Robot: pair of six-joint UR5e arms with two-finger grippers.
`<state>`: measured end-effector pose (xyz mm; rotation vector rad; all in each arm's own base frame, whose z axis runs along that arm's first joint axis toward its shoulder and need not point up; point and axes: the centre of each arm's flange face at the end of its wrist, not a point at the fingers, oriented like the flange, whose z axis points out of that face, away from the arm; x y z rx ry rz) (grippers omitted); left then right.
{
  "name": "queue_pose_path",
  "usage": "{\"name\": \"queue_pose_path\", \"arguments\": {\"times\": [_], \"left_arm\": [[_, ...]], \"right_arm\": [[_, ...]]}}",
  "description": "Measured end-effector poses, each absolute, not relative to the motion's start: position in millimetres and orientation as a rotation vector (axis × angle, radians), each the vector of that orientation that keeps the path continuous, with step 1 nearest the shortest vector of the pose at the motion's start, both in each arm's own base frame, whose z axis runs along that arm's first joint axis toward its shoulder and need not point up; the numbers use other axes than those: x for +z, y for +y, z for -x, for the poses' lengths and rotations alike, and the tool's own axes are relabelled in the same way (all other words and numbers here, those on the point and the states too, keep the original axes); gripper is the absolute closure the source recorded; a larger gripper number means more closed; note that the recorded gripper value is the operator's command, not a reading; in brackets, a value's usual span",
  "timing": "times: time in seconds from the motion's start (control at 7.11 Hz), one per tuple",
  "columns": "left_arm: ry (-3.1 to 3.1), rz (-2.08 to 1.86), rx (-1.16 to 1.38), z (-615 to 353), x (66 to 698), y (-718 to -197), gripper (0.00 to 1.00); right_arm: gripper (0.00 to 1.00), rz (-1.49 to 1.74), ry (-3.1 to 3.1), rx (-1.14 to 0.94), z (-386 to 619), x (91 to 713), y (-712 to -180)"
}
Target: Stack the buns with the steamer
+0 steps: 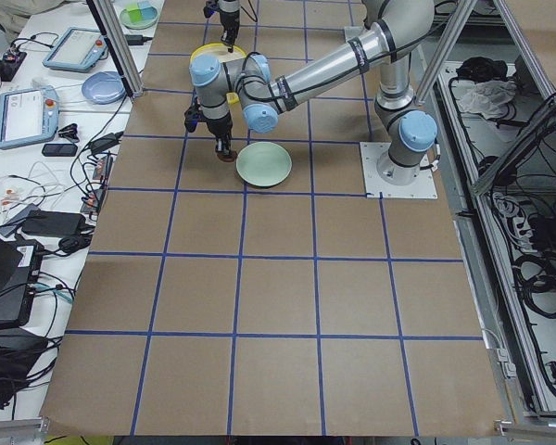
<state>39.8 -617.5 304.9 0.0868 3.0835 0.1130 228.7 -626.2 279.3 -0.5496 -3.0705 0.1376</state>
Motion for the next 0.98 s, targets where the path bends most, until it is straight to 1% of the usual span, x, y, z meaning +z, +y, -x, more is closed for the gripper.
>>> {"name": "queue_pose_path", "arguments": {"times": [0.14, 0.42, 0.56, 0.7, 0.84, 0.98], "left_arm": [[3.08, -0.085, 0.103, -40.1, 306.1, -619.0, 1.0], [3.069, -0.059, 0.069, -36.9, 316.8, -619.0, 1.0], [3.065, 0.01, 0.039, -24.8, 326.1, -618.0, 1.0], [3.06, 0.116, -0.008, 1.9, 336.5, -619.0, 1.0], [3.054, 0.224, -0.072, 41.0, 348.5, -622.4, 1.0], [3.057, 0.339, -0.146, 85.2, 361.6, -626.4, 1.0]], "right_arm": [[0.32, 0.552, -3.071, 0.14, -228.7, 280.0, -626.2], [0.27, 0.553, -3.076, 0.165, -229.0, 284.8, -627.0], [0.26, 0.538, -3.086, 0.204, -228.8, 297.8, -626.2], [0.2, 0.487, -3.097, 0.241, -226.6, 325.3, -618.8], [0.08, 0.416, -3.105, 0.24, -221.9, 361.7, -601.6], [0.01, 0.369, -3.12, 0.226, -216.7, 402.4, -577.5]]}}
